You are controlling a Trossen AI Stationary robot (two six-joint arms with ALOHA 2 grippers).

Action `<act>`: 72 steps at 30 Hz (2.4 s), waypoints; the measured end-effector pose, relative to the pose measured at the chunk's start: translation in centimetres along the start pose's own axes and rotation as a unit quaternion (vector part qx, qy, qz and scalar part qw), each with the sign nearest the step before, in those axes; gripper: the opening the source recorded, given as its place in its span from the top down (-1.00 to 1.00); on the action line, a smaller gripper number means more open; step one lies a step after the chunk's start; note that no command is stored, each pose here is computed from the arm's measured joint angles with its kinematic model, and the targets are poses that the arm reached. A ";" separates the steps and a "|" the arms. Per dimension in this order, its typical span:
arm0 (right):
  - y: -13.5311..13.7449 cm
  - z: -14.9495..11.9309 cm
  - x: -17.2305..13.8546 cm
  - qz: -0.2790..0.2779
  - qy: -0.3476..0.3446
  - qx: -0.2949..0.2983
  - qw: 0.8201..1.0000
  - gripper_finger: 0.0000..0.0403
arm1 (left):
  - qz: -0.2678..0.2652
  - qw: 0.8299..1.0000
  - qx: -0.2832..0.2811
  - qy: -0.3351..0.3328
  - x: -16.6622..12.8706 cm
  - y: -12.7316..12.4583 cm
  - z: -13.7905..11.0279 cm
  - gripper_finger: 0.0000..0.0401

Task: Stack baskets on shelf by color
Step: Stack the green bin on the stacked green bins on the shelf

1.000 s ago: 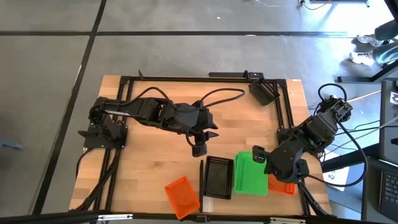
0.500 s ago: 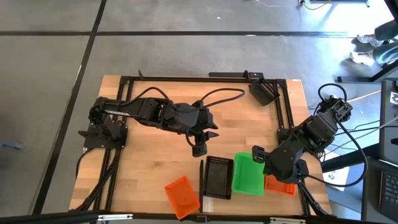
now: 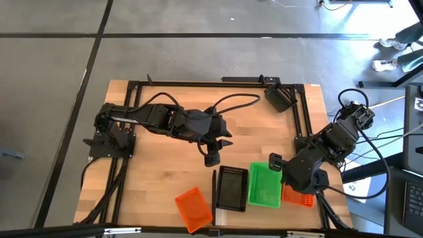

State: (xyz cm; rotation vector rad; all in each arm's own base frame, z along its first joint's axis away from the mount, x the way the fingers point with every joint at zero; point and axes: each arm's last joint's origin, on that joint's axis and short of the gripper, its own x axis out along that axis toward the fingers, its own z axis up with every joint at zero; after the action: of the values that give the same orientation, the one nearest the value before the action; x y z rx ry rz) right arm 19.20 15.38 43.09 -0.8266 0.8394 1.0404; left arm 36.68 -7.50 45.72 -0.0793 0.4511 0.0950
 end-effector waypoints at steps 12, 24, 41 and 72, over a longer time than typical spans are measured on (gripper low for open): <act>0.1 -0.5 -0.2 -0.029 0.029 0.158 0.987 0.97 | -0.030 0.999 0.006 -0.014 0.8 -0.6 0.1 0.46; -0.9 0.2 1.8 -0.023 0.056 0.186 0.981 0.86 | -0.041 0.997 0.060 -0.004 1.2 -1.3 -0.3 0.47; -0.2 0.3 1.5 0.065 0.035 0.187 0.980 0.62 | -0.040 0.997 0.065 -0.001 1.2 -1.3 -0.3 0.47; -1.4 0.4 3.7 0.043 0.080 0.135 0.987 0.65 | -0.040 0.997 0.064 -0.002 1.2 -1.3 -0.3 0.47</act>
State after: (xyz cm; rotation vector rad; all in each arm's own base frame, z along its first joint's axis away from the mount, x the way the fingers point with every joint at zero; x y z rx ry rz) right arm 21.61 16.72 40.19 -0.6529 1.1334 0.9194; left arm 37.74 -8.71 44.99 0.0292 0.4476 -0.0131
